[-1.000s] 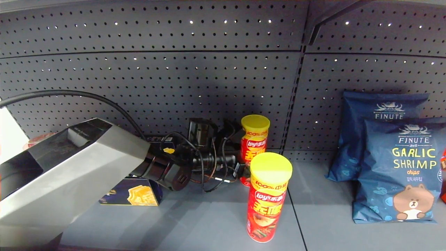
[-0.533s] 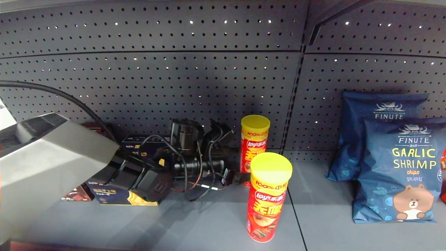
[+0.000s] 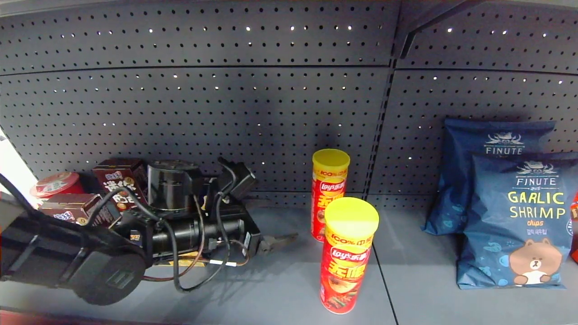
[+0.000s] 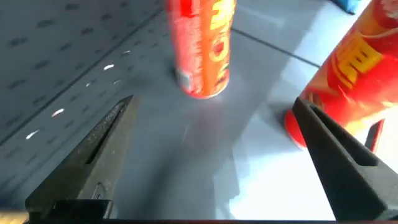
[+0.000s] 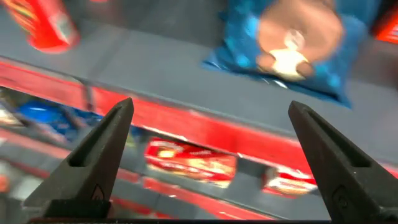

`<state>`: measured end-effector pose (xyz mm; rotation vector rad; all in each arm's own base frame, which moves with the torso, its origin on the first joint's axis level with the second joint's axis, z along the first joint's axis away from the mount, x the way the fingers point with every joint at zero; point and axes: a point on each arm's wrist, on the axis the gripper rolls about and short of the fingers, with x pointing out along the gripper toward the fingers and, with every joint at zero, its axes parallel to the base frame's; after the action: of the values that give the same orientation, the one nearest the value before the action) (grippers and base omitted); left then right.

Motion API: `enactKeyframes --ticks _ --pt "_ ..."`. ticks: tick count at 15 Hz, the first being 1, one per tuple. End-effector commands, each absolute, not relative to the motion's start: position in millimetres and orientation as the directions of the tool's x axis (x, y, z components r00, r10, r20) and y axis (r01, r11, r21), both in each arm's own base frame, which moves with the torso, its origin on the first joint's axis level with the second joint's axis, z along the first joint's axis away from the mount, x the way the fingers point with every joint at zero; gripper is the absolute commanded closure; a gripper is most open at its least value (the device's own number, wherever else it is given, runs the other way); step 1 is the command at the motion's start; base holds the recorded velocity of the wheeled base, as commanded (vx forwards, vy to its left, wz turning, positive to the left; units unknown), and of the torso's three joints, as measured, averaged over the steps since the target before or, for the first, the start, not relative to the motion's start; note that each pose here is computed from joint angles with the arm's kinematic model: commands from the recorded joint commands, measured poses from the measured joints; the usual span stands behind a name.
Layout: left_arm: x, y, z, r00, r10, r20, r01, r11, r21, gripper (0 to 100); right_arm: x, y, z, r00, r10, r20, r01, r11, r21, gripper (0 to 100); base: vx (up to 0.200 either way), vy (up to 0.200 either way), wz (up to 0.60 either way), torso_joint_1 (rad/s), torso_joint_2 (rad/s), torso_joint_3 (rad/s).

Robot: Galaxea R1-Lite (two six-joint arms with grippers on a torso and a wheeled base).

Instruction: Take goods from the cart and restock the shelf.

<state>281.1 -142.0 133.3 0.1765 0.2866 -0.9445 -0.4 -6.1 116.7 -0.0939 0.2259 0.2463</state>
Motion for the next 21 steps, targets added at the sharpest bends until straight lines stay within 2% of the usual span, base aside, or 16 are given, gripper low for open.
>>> enactKeyframes --ticks 1,2,4,6,8,10,15,21 --pt "255 -136 151 0.592 -0.752 -0.29 0.796 0.603 0.061 0 41 18 162 0.894 0.297 -0.336 -0.321 0.947 -0.016 0 0.0 0.0 0.0 0.0 0.0 0.0" --pt "250 -138 151 0.605 -0.739 -0.295 0.785 0.616 0.067 0 52 24 167 0.889 0.303 -0.344 -0.329 0.944 -0.018 0 0.0 0.0 0.0 0.0 0.0 0.0" --pt "232 -139 152 0.658 -0.686 -0.312 0.734 0.676 0.062 0 104 59 179 0.866 0.313 -0.39 -0.349 0.937 -0.022 0 0.0 0.0 0.0 0.0 0.0 0.0" --pt "230 -138 152 0.679 -0.664 -0.315 0.713 0.699 0.064 0 130 80 174 0.864 0.294 -0.409 -0.34 0.939 -0.043 0 0.0 0.0 0.0 0.0 0.0 0.0" --pt "231 -137 151 0.732 -0.6 -0.321 0.655 0.75 0.09 0 155 112 162 0.83 0.273 -0.487 -0.357 0.93 -0.087 0 0.0 0.0 0.0 0.0 0.0 0.0" --pt "232 -136 150 0.749 -0.577 -0.327 0.634 0.768 0.096 0 174 139 153 0.816 0.258 -0.518 -0.341 0.938 -0.07 0 0.0 0.0 0.0 0.0 0.0 0.0" --pt "238 -134 149 0.78 -0.53 -0.333 0.591 0.799 0.11 0 196 176 135 0.77 0.267 -0.58 -0.373 0.925 -0.068 0 0.0 0.0 0.0 0.0 0.0 0.0" --pt "244 -137 143 0.776 -0.525 -0.349 0.591 0.799 0.113 0 195 184 125 0.755 0.258 -0.602 -0.385 0.919 -0.089 0 0.0 0.0 0.0 0.0 0.0 0.0"
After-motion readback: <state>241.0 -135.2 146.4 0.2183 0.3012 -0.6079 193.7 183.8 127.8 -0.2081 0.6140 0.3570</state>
